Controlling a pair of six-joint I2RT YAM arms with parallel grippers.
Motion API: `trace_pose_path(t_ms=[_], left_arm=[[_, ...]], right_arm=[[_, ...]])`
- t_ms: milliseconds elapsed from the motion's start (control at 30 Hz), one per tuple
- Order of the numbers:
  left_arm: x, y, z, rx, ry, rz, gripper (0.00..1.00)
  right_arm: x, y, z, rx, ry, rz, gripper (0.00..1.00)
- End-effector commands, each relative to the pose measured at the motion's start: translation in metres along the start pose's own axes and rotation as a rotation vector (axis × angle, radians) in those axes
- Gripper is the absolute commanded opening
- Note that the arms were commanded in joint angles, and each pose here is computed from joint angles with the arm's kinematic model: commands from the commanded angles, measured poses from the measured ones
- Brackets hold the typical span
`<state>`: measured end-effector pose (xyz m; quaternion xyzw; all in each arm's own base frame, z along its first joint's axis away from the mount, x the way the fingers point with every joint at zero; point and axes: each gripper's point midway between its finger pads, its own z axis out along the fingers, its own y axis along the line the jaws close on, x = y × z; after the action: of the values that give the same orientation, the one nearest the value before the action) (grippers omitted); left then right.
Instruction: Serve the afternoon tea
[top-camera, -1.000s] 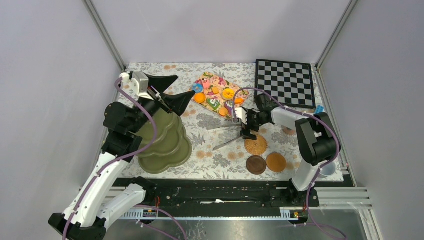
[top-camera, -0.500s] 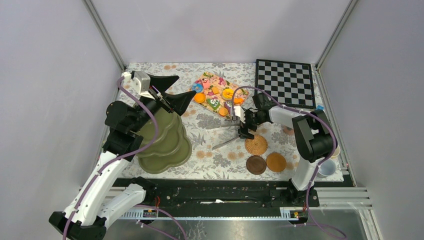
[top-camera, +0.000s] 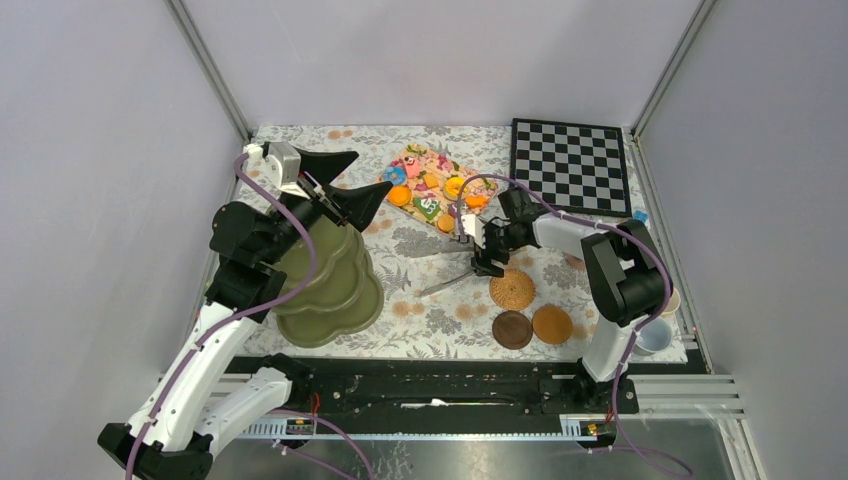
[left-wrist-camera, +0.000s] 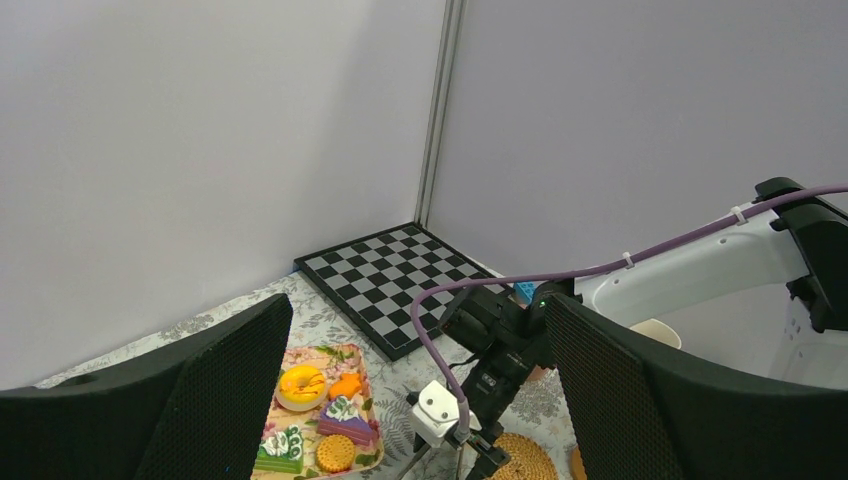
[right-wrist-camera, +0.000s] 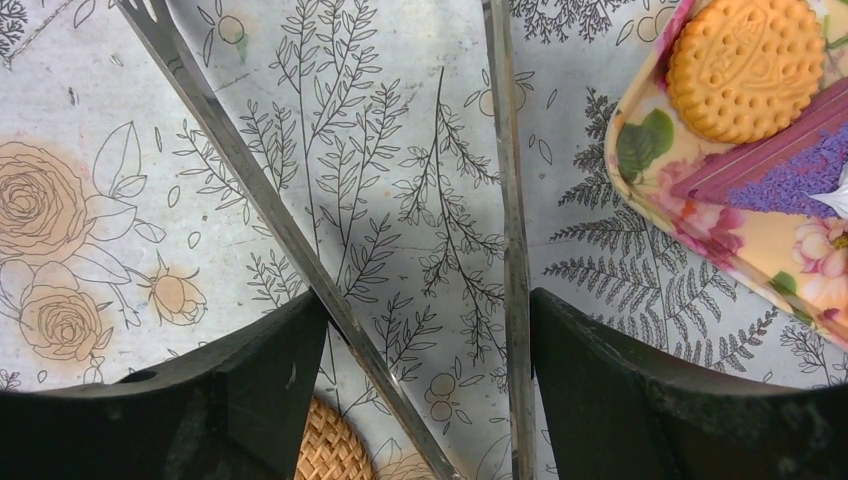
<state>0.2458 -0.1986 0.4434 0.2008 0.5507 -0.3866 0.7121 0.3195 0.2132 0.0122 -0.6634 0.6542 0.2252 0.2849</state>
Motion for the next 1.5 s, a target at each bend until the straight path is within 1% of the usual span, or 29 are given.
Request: trace_pose_path(t_ms=[0,200,267,467,733,867,933,1067,1200,1267,1367,1467], left_arm=[[-0.012,-0.006,0.001,0.033,-0.041,0.022,0.99],[-0.014,-0.006,0.000,0.031,-0.046,0.024,0.99],[-0.014,-0.006,0.000,0.031,-0.047,0.024,0.99],[-0.014,-0.007,0.000,0.033,-0.047,0.022,0.99],[-0.014,-0.008,0.000,0.038,-0.047,0.019,0.99],[-0.013,-0.008,0.000,0.038,-0.045,0.017,0.99],[-0.013,-0.007,0.000,0.037,-0.044,0.017,0.99],[-0.013,-0.007,0.000,0.036,-0.045,0.019,0.99],[-0.010,-0.004,0.001,0.023,-0.040,0.022,0.99],[-0.010,-0.003,0.002,0.024,-0.036,0.021,0.99],[-0.009,-0.004,0.002,0.025,-0.035,0.019,0.99],[-0.009,-0.003,0.002,0.024,-0.034,0.019,0.99]], right_arm=[[-0.010,-0.001,-0.008,0.039,0.024,-0.026,0.78],[-0.025,0.005,-0.017,0.075,0.013,-0.019,0.74],[-0.030,0.006,-0.021,0.105,0.009,0.013,0.73],[-0.047,0.008,-0.033,0.185,-0.027,0.196,0.66],[-0.077,0.037,-0.038,0.208,-0.143,0.478,0.65],[-0.087,0.054,-0.040,0.199,-0.170,0.573,0.66],[-0.096,0.060,-0.042,0.190,-0.195,0.617,0.65],[-0.115,0.061,-0.050,0.192,-0.261,0.736,0.60],[-0.126,0.064,-0.061,0.196,-0.301,0.845,0.59],[-0.126,0.064,-0.064,0.210,-0.293,0.899,0.58],[-0.127,0.067,-0.065,0.206,-0.289,0.984,0.55],[-0.130,0.073,-0.065,0.171,-0.287,1.008,0.47]])
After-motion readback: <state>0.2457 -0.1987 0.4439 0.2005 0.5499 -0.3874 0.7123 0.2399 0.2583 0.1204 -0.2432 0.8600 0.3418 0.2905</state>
